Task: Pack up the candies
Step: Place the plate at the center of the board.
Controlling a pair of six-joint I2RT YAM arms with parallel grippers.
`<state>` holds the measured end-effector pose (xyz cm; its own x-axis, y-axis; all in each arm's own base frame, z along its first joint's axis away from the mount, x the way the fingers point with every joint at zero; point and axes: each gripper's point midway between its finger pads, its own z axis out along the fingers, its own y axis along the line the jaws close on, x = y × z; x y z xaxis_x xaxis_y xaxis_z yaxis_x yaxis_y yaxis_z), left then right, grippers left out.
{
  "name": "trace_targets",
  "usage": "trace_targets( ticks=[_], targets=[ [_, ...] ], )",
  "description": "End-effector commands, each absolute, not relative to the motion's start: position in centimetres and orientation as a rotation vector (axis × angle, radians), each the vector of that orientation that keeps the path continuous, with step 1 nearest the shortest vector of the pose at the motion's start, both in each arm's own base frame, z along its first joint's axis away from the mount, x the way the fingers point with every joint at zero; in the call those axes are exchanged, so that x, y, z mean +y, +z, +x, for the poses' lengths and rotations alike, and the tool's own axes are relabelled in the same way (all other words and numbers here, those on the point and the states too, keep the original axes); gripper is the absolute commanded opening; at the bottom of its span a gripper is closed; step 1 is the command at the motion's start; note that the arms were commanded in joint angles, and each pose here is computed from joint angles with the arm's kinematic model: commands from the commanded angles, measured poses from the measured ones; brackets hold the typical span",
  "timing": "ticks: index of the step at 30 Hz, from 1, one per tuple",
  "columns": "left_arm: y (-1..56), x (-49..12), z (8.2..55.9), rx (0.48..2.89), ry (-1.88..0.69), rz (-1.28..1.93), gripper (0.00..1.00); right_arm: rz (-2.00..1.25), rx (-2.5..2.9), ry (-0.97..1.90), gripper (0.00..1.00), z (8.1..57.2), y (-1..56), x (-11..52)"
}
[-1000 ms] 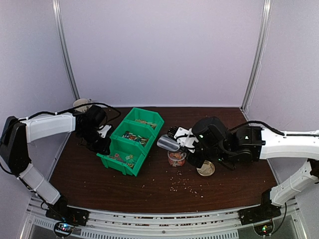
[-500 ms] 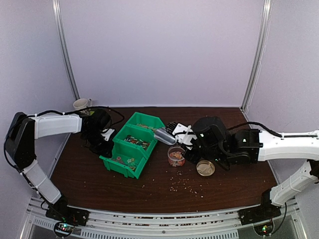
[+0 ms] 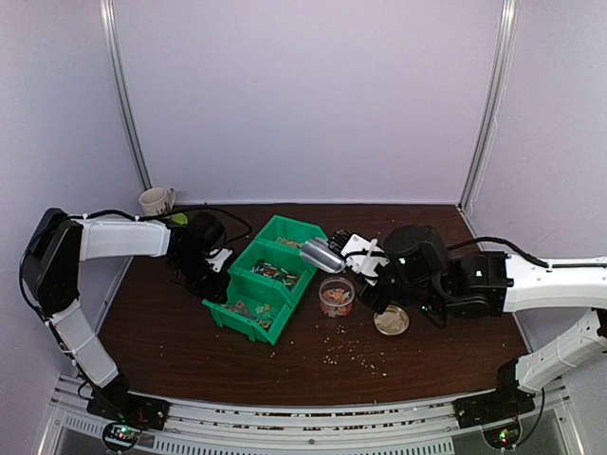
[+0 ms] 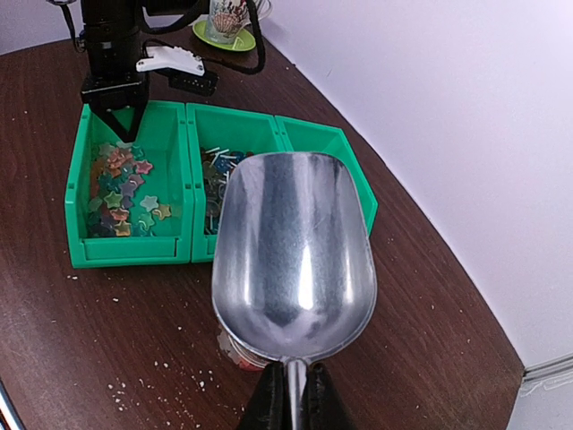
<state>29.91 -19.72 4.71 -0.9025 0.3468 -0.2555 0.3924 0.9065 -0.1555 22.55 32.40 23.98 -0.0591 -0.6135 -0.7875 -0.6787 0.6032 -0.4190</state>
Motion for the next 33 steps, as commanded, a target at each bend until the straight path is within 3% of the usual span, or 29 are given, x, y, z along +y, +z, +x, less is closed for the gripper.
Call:
trace_targets(
  ticks=[1,19,25,33],
  targets=[
    [6.1,-21.7,31.1,2.772,-0.376,0.596,0.0,-1.014,1.715,0.082,0.0,22.7,25.2,32.1],
    [5.8,-21.3,30.8,2.794,-0.342,0.604,0.19,-1.01,1.707,0.079,0.0,22.7,25.4,32.0],
    [8.0,-21.1,31.1,2.736,-0.329,0.59,0.29,-1.008,1.703,0.073,0.0,22.8,25.7,31.9],
    [11.1,-21.0,31.5,2.668,-0.339,0.571,0.32,-1.005,1.698,0.072,0.0,22.9,25.7,32.0]
  ],
)
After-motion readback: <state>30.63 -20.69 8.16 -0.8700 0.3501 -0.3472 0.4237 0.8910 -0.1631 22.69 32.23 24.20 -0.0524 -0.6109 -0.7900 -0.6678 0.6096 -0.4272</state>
